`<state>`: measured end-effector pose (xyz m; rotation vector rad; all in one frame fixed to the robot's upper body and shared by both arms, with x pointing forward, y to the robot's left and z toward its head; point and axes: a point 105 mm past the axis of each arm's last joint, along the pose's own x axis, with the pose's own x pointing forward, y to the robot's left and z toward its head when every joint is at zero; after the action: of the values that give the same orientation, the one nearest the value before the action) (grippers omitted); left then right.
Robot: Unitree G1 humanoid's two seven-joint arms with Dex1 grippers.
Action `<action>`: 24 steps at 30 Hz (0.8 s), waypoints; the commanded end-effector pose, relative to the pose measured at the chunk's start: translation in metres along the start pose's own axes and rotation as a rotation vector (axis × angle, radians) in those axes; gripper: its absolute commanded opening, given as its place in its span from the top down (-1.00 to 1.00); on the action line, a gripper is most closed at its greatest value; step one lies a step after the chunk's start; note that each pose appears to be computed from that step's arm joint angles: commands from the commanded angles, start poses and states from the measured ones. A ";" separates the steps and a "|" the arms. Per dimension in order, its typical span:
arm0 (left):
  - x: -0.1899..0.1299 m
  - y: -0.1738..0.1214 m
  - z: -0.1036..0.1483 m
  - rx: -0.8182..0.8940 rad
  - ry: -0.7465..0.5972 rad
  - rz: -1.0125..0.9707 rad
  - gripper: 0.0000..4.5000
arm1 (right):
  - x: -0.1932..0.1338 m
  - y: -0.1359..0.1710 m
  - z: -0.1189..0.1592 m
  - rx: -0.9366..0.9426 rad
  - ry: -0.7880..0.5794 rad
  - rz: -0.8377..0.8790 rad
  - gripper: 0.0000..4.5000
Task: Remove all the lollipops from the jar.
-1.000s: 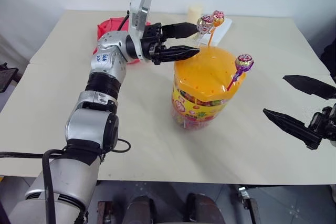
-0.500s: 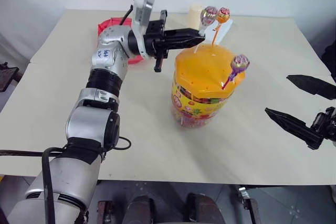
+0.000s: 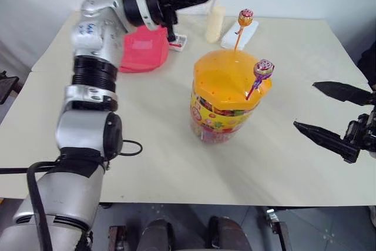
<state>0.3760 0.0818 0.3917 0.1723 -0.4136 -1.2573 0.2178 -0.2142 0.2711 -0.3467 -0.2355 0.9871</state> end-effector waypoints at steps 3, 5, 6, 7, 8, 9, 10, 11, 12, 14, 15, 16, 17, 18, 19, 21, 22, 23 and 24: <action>-0.060 0.024 -0.038 -0.123 0.347 0.372 0.98 | 0.003 -0.014 0.002 -0.045 0.007 0.032 -1.00; -0.094 0.025 -0.060 -0.174 0.510 0.512 0.98 | 0.006 -0.017 0.000 -0.042 0.005 0.039 -1.00; -0.110 0.024 -0.071 -0.182 0.592 0.570 0.98 | 0.007 -0.018 -0.001 -0.039 0.004 0.043 -1.00; -0.133 0.021 -0.086 -0.189 0.710 0.639 0.98 | 0.009 -0.018 -0.004 -0.034 0.004 0.052 -1.00; -0.149 0.017 -0.095 -0.192 0.789 0.682 0.98 | 0.010 -0.018 -0.005 -0.031 0.005 0.058 -1.00; -0.166 0.012 -0.105 -0.224 0.869 0.736 0.98 | 0.012 -0.019 -0.007 -0.027 0.005 0.065 -1.00; -0.182 0.008 -0.113 -0.256 0.933 0.792 0.98 | 0.013 -0.019 -0.008 -0.025 0.003 0.073 -1.00; -0.197 0.005 -0.120 -0.289 0.979 0.851 0.98 | 0.015 -0.020 -0.008 -0.024 0.001 0.079 -1.00; -0.211 0.003 -0.126 -0.308 1.025 0.911 0.98 | 0.016 -0.021 -0.009 -0.023 0.000 0.085 -1.00; -0.242 -0.003 -0.138 -0.342 1.120 1.012 0.98 | 0.019 -0.023 -0.010 -0.023 -0.001 0.095 -1.00; -0.254 -0.007 -0.143 -0.354 1.165 1.046 0.98 | 0.020 -0.025 -0.011 -0.023 -0.002 0.100 -1.00; -0.266 -0.014 -0.147 -0.372 1.215 1.064 0.98 | 0.022 -0.025 -0.012 -0.024 -0.003 0.107 -1.00; -0.273 -0.020 -0.150 -0.391 1.248 1.073 0.98 | 0.023 -0.026 -0.012 -0.023 -0.004 0.113 -1.00; -0.277 -0.024 -0.152 -0.403 1.266 1.076 0.98 | 0.023 -0.027 -0.013 -0.023 -0.004 0.116 -1.00; -0.281 -0.028 -0.153 -0.428 1.281 1.086 0.98 | 0.024 -0.028 -0.013 -0.024 -0.005 0.121 -1.00; -0.287 -0.034 -0.155 -0.463 1.302 1.100 0.98 | 0.026 -0.029 -0.013 -0.025 -0.007 0.125 -1.00; -0.289 -0.038 -0.155 -0.478 1.316 1.099 0.98 | 0.027 -0.030 -0.013 -0.025 -0.009 0.128 -1.00; -0.290 -0.040 -0.155 -0.486 1.324 1.097 0.98 | 0.028 -0.031 -0.013 -0.026 -0.010 0.130 -1.00; -0.290 -0.042 -0.153 -0.499 1.317 1.102 0.89 | 0.029 -0.031 -0.013 -0.026 -0.010 0.132 -1.00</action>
<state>0.3311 0.3272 0.1658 0.2471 0.8926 0.0246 0.2641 -0.2076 0.2655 -0.3626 -0.2005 1.1164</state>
